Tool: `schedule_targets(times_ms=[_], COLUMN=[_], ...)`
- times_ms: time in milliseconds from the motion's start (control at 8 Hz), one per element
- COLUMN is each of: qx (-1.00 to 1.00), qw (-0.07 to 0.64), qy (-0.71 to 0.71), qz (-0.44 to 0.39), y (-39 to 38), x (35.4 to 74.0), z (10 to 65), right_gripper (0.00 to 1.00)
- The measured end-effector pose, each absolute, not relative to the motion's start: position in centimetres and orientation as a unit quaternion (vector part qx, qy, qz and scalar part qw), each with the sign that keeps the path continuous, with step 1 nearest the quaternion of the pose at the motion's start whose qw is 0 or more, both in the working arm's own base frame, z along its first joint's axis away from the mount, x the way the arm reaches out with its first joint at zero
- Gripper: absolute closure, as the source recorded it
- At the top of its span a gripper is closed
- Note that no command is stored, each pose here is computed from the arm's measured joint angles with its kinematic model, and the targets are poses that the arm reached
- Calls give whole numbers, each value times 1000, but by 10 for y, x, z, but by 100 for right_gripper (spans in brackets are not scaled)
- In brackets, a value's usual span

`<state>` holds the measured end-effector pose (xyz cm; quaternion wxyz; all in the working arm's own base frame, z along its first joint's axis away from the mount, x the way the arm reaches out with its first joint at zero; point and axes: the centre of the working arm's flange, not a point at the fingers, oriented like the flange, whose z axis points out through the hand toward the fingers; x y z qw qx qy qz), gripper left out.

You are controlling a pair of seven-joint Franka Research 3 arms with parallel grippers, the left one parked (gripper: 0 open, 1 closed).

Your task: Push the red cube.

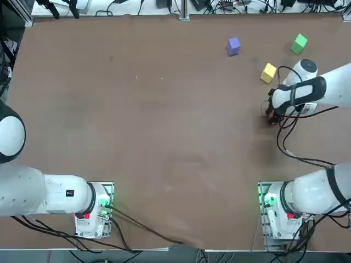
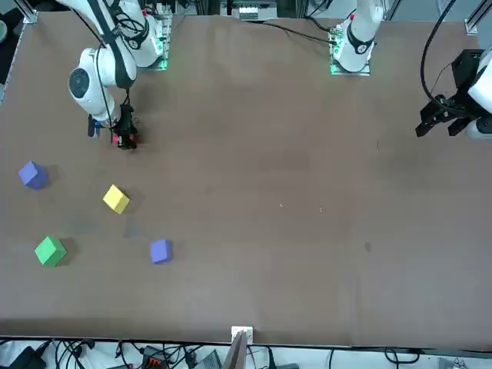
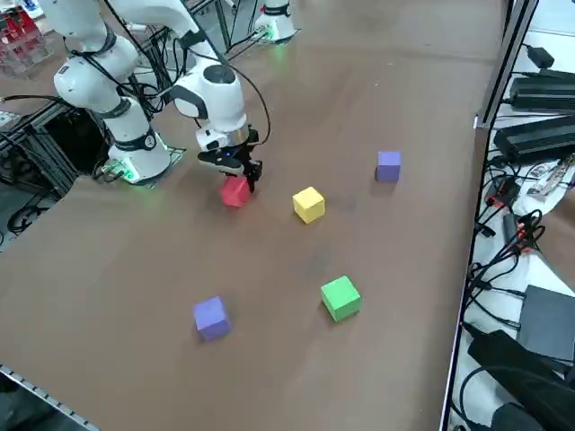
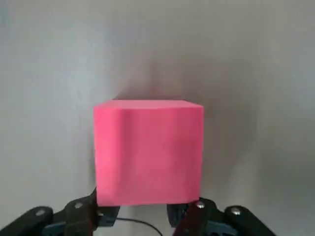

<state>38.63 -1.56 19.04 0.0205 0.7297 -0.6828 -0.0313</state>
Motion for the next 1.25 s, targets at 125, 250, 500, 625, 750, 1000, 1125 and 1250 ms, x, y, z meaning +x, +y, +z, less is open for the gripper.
schedule_targets(times_ms=[125,250,500,625,750,1000,1125,1250], qx=[731,732,733,735,736,738,738,740], qw=[19,18,15,13,12,8,6,4], qy=[-681,-681,-679,-677,-676,-674,-674,-672], qz=[-32,-32,-33,-33,-34,-32,-29,-26], y=[-30,-44,-72,-86,-101,-133,-146,-157], x=[386,384,381,378,375,367,364,363], z=[190,191,191,191,191,193,194,196], right_gripper=[46,46,46,46,46,46,46,46])
